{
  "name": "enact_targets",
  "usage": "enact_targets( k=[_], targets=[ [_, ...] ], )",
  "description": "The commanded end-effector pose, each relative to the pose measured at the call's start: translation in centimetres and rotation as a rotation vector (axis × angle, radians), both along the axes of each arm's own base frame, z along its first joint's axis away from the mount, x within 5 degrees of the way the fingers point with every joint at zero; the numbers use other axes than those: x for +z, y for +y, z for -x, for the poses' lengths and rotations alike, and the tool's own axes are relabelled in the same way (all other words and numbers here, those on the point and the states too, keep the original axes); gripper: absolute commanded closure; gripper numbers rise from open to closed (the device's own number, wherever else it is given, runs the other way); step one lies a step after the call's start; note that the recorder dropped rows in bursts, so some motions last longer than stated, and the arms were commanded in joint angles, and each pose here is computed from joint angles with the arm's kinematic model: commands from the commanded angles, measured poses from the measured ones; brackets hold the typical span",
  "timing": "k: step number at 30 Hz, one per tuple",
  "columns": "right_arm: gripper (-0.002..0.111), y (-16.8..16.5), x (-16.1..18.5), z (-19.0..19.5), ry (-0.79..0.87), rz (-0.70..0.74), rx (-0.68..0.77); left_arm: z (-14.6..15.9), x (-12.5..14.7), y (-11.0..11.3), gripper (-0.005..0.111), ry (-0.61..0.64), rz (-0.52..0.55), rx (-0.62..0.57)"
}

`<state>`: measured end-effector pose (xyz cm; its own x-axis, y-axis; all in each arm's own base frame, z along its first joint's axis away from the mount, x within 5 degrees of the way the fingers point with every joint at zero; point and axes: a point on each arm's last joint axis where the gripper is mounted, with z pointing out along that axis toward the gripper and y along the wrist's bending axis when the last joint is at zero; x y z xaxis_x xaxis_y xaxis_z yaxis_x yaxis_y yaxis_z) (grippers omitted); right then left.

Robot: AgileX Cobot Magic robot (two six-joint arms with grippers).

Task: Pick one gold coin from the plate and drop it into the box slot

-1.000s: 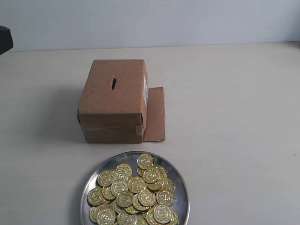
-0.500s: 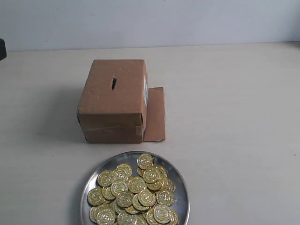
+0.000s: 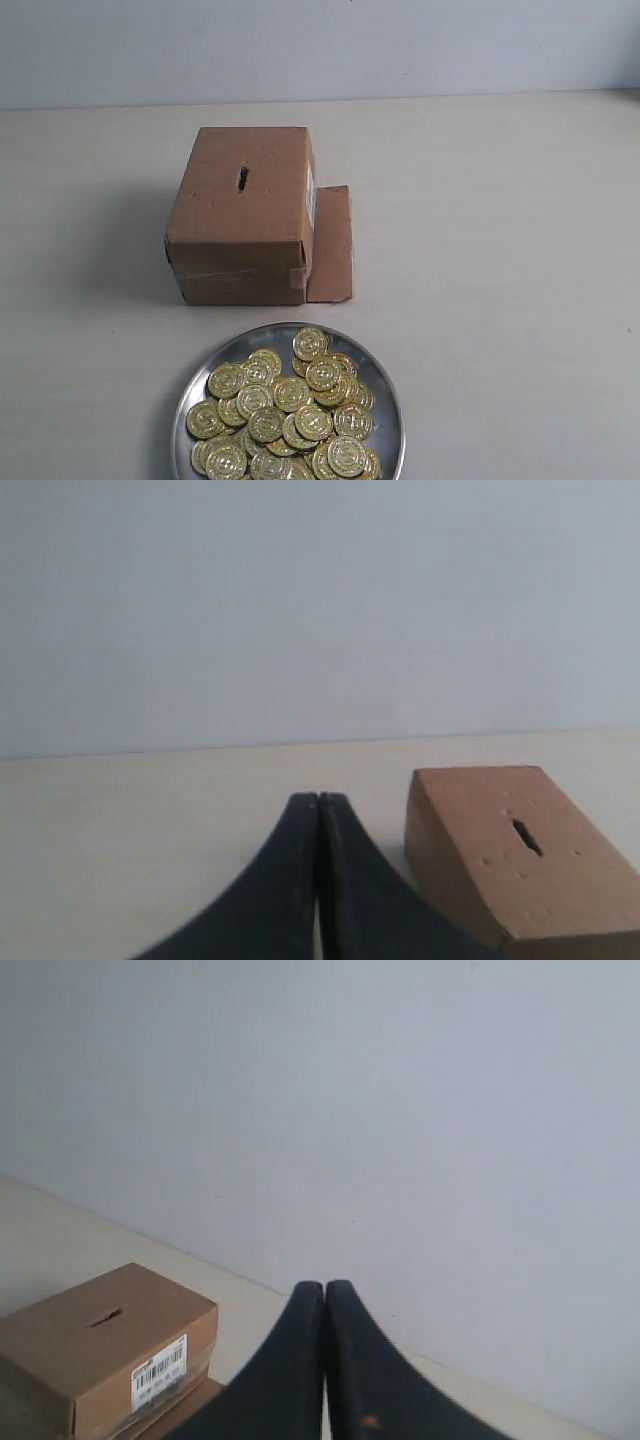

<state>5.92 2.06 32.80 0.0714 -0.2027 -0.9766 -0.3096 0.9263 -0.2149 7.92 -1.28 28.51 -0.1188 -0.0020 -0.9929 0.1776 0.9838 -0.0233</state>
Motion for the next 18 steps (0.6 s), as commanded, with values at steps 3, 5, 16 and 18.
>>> enact_targets(
  k=[3, 5, 16, 18],
  targets=[
    [0.108, -0.4, -6.4, 1.0, 0.021, 0.018, -0.011, 1.8, -2.1, 1.3, 0.107, -0.067, 0.017, 0.113],
    [0.108, -0.4, -7.8, 1.1, 0.036, 0.021, -0.011, 1.8, -2.4, 1.3, 0.107, -0.067, 0.017, 0.113],
    [0.108, -0.5, -9.1, 1.5, 0.042, 0.027, -0.01, 3.1, -3.6, 0.8, 0.107, -0.026, 0.391, 0.048],
    [0.108, -0.5, -9.7, 1.3, 0.06, 0.033, -0.01, 3.5, -3.7, 0.7, 0.107, -0.026, 0.453, 0.035]
  ],
)
